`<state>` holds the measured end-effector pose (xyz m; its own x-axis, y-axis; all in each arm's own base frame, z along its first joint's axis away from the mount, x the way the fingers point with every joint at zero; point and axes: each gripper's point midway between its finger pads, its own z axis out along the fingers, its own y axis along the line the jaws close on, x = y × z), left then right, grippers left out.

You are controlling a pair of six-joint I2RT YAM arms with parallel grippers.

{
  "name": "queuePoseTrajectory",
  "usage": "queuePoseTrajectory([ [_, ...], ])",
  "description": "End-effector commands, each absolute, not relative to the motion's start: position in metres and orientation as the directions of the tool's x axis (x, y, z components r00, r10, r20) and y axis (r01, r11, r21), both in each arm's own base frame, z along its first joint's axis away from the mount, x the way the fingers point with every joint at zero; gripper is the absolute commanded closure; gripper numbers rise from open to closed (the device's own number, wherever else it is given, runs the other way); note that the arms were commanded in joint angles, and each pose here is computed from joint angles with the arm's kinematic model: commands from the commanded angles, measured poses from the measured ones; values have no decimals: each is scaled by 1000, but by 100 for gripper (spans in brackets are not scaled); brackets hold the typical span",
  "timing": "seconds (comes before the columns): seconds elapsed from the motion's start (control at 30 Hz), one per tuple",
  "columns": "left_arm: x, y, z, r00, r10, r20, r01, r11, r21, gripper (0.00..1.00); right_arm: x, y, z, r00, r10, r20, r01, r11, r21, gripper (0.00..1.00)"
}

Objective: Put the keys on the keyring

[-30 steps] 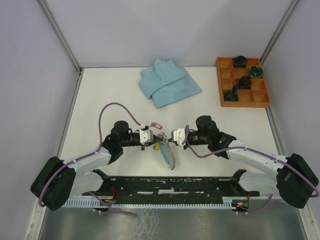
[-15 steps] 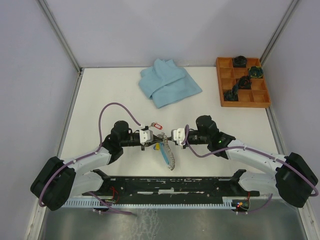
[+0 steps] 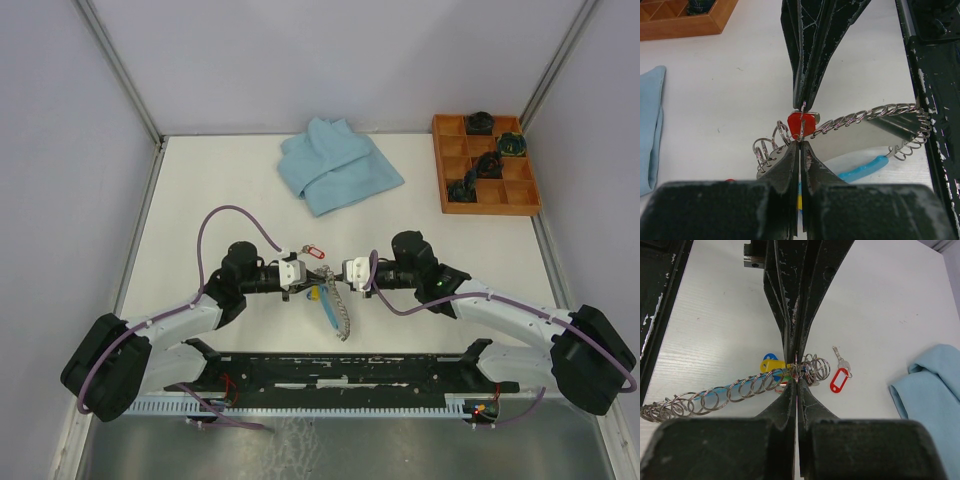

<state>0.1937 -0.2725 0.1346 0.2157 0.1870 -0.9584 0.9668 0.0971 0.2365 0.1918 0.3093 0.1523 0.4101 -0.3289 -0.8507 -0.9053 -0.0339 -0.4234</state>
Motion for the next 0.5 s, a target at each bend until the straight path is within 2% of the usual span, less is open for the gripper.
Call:
queuePoseTrajectory([
  [0.0,195,-275,156,330,134,-934,937,75,342,97,192,315,164,443,-294,-847,-891,-37,-453,99],
  [0.47,193,-276,157,331,127,-935,938,68,341,97,190,318,160,435,-301,-849,-897,-61,-438,99],
])
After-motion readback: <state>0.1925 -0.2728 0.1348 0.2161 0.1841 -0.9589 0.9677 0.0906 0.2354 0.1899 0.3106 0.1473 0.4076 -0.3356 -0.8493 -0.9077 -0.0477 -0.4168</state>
